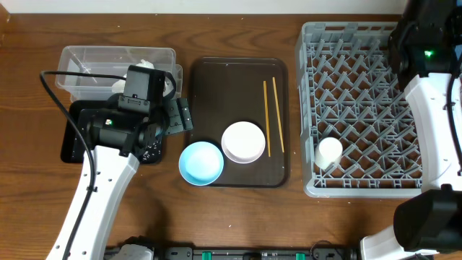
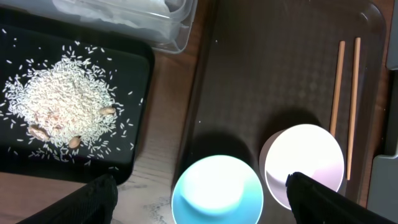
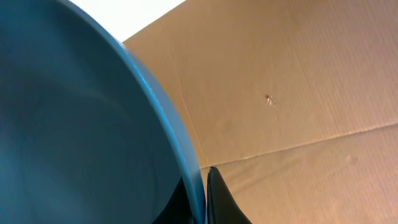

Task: Sort waste into correct bins and load items into the dishwasher rack

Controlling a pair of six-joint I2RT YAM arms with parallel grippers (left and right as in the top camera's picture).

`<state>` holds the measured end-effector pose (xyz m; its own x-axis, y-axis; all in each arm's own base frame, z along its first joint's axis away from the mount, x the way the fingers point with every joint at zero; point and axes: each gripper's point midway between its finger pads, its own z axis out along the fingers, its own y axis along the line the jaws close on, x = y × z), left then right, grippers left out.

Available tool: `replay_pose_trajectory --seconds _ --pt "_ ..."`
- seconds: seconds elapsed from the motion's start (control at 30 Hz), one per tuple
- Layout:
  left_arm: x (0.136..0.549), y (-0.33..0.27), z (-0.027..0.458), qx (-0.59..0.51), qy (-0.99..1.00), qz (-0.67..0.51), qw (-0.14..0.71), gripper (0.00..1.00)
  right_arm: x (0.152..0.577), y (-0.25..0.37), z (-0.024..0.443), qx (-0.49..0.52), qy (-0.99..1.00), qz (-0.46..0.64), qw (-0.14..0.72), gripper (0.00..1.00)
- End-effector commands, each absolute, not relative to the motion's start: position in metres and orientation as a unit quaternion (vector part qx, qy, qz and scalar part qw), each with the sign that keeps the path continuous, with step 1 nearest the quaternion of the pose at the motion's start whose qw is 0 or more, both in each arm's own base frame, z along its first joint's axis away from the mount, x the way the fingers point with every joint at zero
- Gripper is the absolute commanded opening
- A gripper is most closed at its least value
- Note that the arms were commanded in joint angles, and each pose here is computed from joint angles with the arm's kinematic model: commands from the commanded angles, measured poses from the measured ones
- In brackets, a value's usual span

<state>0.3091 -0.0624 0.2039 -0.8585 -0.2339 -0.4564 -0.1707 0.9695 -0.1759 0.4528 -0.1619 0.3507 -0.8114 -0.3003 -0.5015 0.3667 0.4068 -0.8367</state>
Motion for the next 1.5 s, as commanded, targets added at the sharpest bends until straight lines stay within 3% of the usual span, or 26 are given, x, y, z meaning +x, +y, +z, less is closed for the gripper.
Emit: replay_pose_trajectory --seconds 0.0,0.5,0.83,0.93,1.03,1.4,1.47 --pt "0.312 -0.060 0.207 -0.103 0.961 -0.060 0.249 0.89 0.457 -0.172 0.344 0.014 0.783 -0.551 0.289 0.01" --pt "0.312 -0.060 0.207 -0.103 0.961 -0.060 0.249 0.89 0.486 -0.173 0.274 -0.072 0.802 -0.560 0.197 0.01" --pt "0.312 -0.060 0.207 -0.103 0.961 -0.060 0.249 0.89 0.497 -0.157 0.261 -0.098 0.808 -0.545 0.203 0.01" --pt "0.312 -0.060 0.207 -0.103 0.961 -0.060 0.249 0.89 0.500 -0.147 0.256 -0.117 0.812 -0.534 0.204 0.07" --pt "0.312 -0.060 0.207 -0.103 0.961 -0.060 0.249 0.89 0.501 -0.137 0.248 -0.141 0.818 -0.520 0.200 0.02" --pt "0.312 -0.060 0.207 -0.103 0.961 -0.060 0.249 0.89 0.500 -0.141 0.248 -0.116 0.822 -0.516 0.211 0.06" --pt "0.312 -0.060 0.207 -0.103 0.961 -0.060 0.249 0.90 0.501 -0.145 0.253 -0.105 0.819 -0.520 0.219 0.01"
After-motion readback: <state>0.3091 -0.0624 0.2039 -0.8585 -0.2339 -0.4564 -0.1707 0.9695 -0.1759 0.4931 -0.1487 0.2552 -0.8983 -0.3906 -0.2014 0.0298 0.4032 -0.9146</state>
